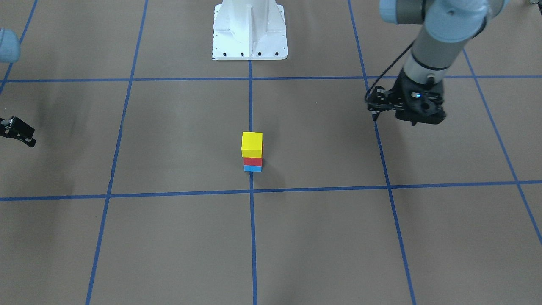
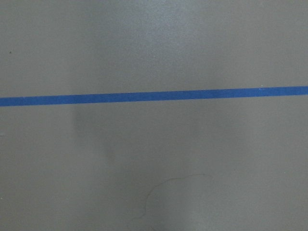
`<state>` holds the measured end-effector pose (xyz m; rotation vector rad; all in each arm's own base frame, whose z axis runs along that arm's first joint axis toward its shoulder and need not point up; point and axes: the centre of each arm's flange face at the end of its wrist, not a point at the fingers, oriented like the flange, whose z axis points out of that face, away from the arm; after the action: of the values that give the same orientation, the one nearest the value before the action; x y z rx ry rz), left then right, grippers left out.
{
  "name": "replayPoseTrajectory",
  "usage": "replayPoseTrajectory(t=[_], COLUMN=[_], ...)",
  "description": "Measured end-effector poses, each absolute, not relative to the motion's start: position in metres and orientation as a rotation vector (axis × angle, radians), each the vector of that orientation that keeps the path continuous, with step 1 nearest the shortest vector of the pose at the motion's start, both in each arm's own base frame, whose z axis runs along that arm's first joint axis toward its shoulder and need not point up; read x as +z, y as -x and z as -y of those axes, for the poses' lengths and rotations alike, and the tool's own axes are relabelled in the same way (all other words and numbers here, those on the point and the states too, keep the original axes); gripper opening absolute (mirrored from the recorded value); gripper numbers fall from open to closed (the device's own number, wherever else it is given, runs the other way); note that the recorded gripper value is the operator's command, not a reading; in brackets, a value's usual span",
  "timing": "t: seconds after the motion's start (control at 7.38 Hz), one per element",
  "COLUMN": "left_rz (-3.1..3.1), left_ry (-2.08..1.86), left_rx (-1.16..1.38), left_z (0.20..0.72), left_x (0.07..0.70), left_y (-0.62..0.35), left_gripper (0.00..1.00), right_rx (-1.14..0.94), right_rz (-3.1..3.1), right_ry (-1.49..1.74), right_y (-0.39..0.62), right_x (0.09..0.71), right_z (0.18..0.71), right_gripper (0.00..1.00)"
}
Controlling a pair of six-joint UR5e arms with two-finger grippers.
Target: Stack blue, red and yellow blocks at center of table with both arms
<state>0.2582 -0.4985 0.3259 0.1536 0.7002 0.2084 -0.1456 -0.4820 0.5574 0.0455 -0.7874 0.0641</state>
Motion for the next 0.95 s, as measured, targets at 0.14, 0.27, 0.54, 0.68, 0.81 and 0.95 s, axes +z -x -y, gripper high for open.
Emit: replayPoseTrajectory(t=[0.14, 0.27, 0.54, 0.68, 0.81, 0.95], left_rz=[-0.676, -0.689, -0.744, -0.747, -0.742, -0.736], left_ry=[-0.161, -0.151, -0.125, -0.114, -0.110, -0.109], left_rx=[0.237, 0.256, 0.263, 0.259, 0.269, 0.270], left_z=[0.502, 0.509, 0.534, 0.541, 0.545, 0.546], left_x=[0.367, 0.407, 0.487, 0.517, 0.540, 0.553], left_y=[-0.206, -0.161, -0.088, -0.064, -0.044, -0.028], left_gripper=[0.99, 0.99, 0.99, 0.99, 0.99, 0.99], right_rx=[0.060, 0.062, 0.082, 0.095, 0.102, 0.090], right_rz=[0.819, 0.852, 0.900, 0.903, 0.894, 0.882], right_ry=[-0.042, -0.048, -0.079, -0.091, -0.095, -0.107], right_y=[0.127, 0.105, 0.061, 0.045, 0.034, 0.026], right_x=[0.562, 0.563, 0.561, 0.561, 0.564, 0.566], right_z=[0.486, 0.489, 0.495, 0.496, 0.496, 0.496], right_gripper=[1.00, 1.00, 1.00, 1.00, 1.00, 1.00])
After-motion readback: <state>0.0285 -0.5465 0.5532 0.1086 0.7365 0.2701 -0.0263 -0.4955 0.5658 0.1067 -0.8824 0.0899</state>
